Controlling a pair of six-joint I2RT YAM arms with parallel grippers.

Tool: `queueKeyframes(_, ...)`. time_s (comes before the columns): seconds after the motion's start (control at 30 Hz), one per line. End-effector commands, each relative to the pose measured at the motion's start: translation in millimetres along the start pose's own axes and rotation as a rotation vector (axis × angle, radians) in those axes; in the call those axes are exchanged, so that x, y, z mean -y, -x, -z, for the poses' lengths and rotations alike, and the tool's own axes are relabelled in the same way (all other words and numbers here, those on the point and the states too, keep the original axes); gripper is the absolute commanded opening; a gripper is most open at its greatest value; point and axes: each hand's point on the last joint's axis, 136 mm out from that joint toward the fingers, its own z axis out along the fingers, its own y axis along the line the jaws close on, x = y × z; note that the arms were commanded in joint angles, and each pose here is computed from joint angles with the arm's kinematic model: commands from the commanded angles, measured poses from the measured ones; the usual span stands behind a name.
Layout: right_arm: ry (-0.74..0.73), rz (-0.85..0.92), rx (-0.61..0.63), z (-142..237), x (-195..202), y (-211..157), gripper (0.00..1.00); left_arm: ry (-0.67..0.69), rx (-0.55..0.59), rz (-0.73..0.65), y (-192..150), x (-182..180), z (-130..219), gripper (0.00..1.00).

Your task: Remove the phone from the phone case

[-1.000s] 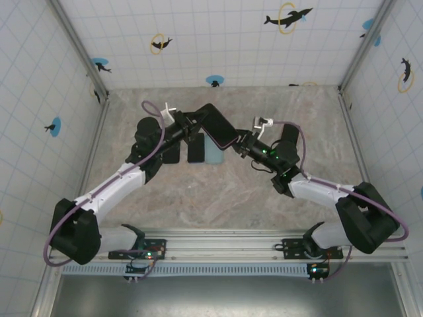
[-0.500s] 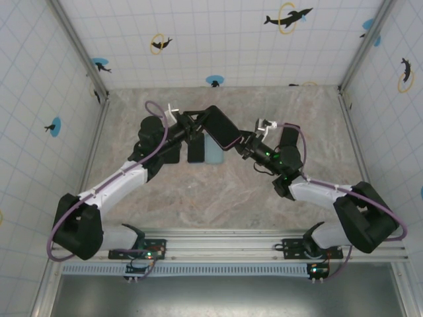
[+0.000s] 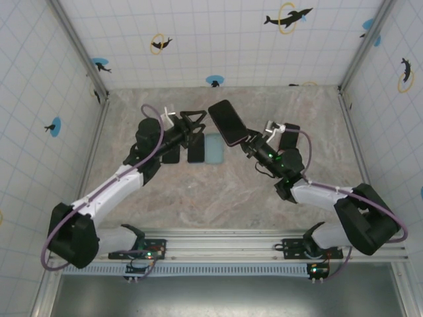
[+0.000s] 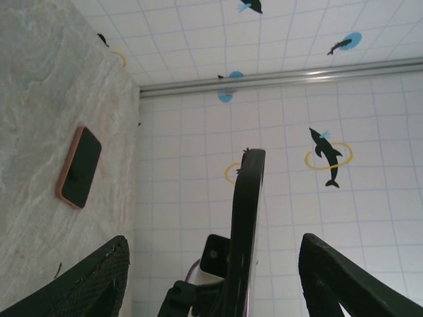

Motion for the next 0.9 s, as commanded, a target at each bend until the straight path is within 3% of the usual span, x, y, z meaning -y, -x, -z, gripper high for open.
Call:
queueKeyframes(0.0, 0.075, 0.086, 0.166, 9, -28, 27, 0.00, 0.002, 0.038, 0.029, -11, -2, 14, 0.69)
queueKeyframes(0.5, 0.095, 0.145, 0.366, 6, -24, 38, 0.00, -0.177, 0.118, 0.110, -76, 50, 0, 0.66)
queueKeyframes(0.87, 0.080, 0.168, 0.442, 2, -25, 35, 0.00, -0.187, 0.170, 0.223, -93, 39, -14, 0.56)
